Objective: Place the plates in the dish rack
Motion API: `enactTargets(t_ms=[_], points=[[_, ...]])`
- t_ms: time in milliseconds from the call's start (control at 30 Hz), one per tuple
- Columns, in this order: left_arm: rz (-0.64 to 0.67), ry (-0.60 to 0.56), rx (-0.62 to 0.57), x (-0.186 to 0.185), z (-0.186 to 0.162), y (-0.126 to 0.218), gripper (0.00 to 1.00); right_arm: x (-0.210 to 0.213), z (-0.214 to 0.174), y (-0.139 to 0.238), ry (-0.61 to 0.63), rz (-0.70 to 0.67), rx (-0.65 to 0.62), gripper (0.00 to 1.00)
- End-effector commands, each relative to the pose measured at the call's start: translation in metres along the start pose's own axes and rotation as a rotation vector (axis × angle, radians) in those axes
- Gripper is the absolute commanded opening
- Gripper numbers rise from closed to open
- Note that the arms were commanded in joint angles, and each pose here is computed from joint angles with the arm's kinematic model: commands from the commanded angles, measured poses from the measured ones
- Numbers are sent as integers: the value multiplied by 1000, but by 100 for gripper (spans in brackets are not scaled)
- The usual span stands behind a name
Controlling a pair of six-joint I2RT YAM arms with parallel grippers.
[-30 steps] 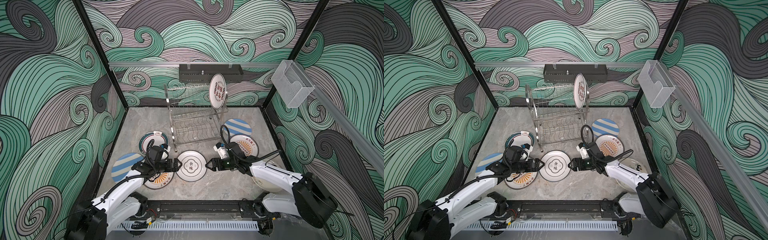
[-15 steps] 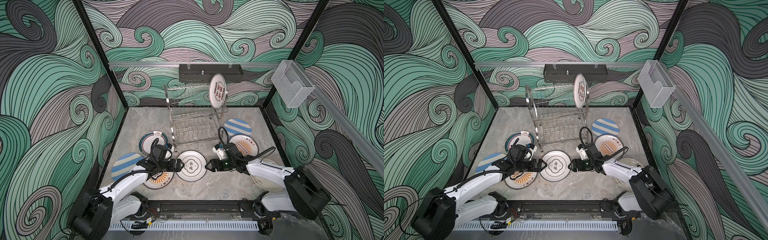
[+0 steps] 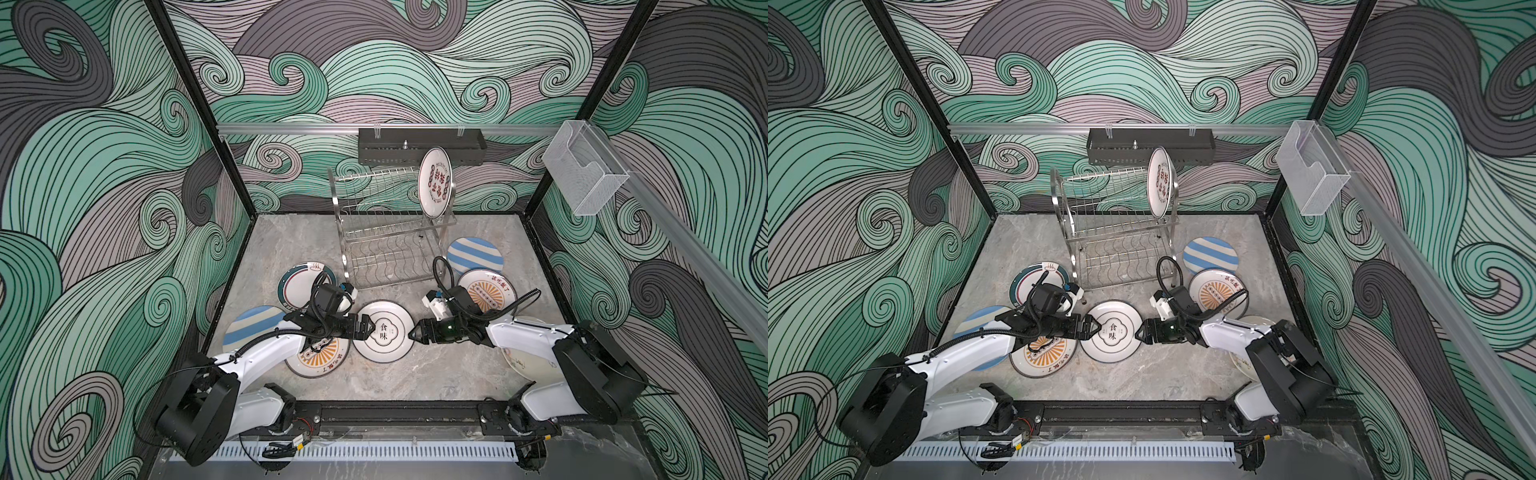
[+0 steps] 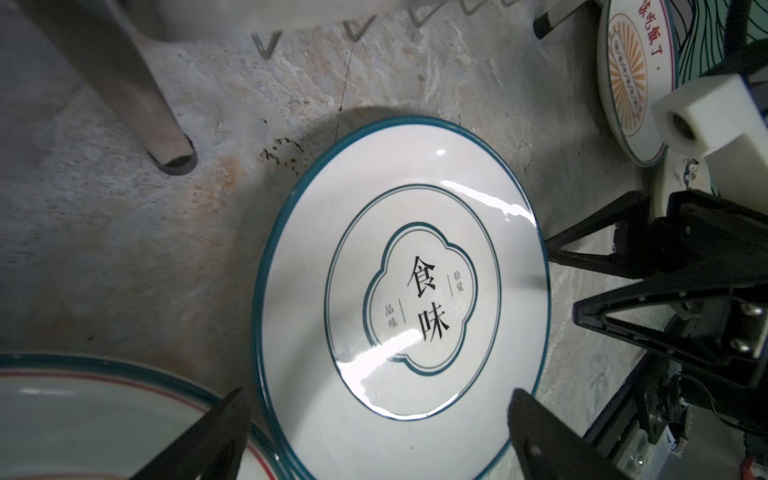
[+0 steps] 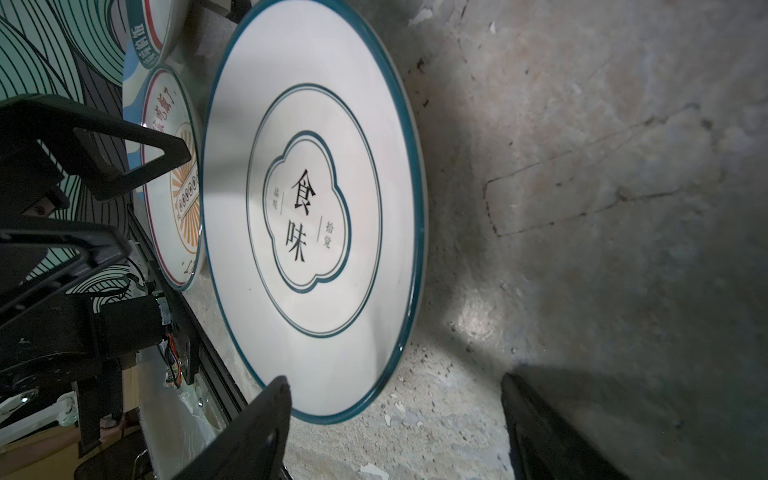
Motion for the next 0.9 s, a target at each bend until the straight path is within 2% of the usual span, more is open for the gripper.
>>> enactTargets(t_ms=[0,633,867], points=[[-3,-36,-10,-8,8,1,99,-2,6,-5,-21,7,-8,79],[-43,-83,50,-21,0,-11,98,-18,4,-19,-116,15,-12,62],[-68,-108,57,-30,0,-14,99,-26,4,-18,-161,22,-35,60]])
Point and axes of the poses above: each gripper's point midway between its finger pads, its own y axis back along the fingers, its own x axis along the line the jaws close on, z = x × y, the point moved 3 cm from there along y, back along the fingers, and after that the axes turned 12 degrees about y, right-handed, at the moved point
